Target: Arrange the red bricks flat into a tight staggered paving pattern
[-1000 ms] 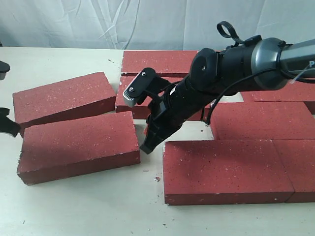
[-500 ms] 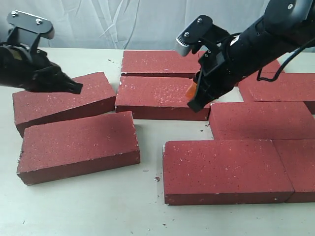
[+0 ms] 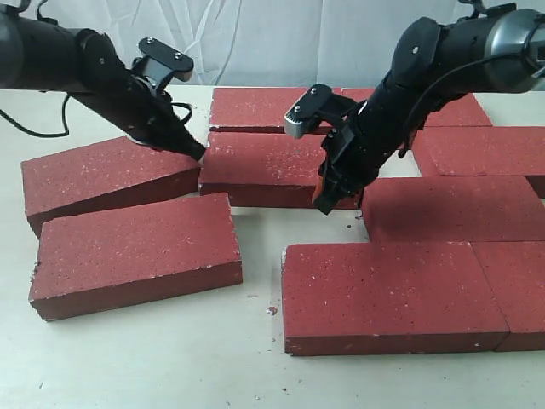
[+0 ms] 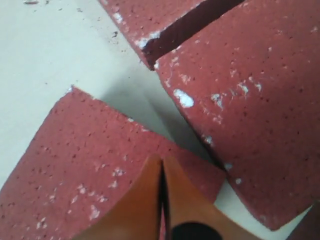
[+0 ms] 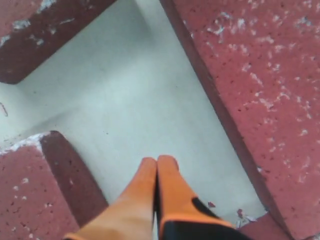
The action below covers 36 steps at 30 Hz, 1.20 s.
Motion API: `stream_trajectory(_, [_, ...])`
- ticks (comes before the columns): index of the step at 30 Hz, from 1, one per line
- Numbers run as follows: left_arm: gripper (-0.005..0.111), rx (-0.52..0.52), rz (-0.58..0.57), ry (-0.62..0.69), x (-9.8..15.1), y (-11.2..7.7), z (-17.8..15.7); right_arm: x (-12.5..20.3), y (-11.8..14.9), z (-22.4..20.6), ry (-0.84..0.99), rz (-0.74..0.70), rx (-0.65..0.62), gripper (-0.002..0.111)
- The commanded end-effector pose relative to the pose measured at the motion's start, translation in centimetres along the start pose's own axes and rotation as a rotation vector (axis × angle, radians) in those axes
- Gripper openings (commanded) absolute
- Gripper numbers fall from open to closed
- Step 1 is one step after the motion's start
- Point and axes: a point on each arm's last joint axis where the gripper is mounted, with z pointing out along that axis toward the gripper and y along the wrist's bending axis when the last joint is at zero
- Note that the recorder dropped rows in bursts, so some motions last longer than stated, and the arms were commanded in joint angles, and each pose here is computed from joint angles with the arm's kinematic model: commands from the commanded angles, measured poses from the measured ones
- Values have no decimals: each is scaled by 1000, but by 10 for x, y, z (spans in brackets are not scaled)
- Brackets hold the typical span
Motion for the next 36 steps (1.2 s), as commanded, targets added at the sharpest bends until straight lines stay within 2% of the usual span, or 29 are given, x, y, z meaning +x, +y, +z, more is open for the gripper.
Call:
stream_trajectory(1, [0,40,50,8,-13,-20,16,9,-9,9,82,8,12,-1])
stream_trajectory(5, [0,44,63,26,-13,-21,25,9,-12,9,82,3,49,-1])
stream_trajectory(13, [0,37,69,18,-14,-21,25,4,-29,18,4,35,203,-1])
stream_trajectory(19, [0,26,69,-9,-17,-20,25,0,-34,17,-45,66,255,-1])
stream_trajectory(24, [0,5,109,-10,-17,-18,25,2,-31,16,-17,76,223,-1])
stream_trajectory(28, [0,-9,105,-4,-15,-11,25,-4,-20,-9,-28,90,188,-1])
stream_trajectory(33, [0,16,87,25,-8,-15,38,-7,-18,-10,-62,134,162,-1])
stream_trajectory(36, [0,5,104,-28,-14,-20,42,-7,-18,-10,-61,134,160,-1])
